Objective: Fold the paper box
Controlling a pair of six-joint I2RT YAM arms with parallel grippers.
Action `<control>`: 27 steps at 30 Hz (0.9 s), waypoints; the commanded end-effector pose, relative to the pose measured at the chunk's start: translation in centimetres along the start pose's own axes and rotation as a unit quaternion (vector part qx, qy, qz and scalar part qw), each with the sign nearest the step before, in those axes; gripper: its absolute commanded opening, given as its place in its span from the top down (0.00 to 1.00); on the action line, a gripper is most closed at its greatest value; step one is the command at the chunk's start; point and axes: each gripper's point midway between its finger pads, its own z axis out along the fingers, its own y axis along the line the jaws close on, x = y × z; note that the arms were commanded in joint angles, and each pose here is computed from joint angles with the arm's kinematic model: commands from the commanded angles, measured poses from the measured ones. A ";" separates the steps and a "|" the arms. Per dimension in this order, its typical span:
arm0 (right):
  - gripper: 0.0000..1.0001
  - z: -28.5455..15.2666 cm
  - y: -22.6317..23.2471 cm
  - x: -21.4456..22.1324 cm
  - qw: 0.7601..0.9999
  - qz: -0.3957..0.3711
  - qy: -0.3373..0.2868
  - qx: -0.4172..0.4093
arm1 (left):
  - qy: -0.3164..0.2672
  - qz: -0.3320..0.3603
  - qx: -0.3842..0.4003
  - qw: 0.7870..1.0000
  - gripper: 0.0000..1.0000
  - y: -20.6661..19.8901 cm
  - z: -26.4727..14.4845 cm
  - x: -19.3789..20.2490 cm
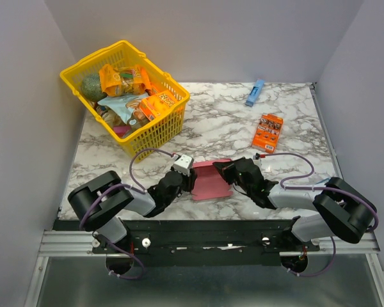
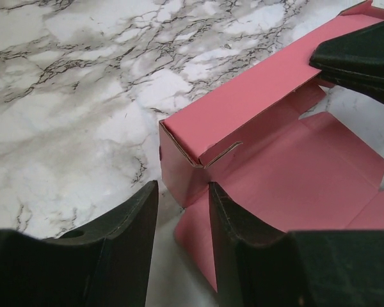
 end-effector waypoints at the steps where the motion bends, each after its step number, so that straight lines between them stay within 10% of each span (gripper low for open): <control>1: 0.99 -0.1 -4.5 -0.2 0.997 -0.043 -0.003 0.064 | -0.081 -0.024 -0.056 0.995 0.56 1.2 0.5 -3.2; 27: 0.99 -0.2 -5.1 0.0 0.996 -0.044 0.004 0.072 | -0.174 0.011 -0.050 0.983 0.60 0.9 1.4 -5.4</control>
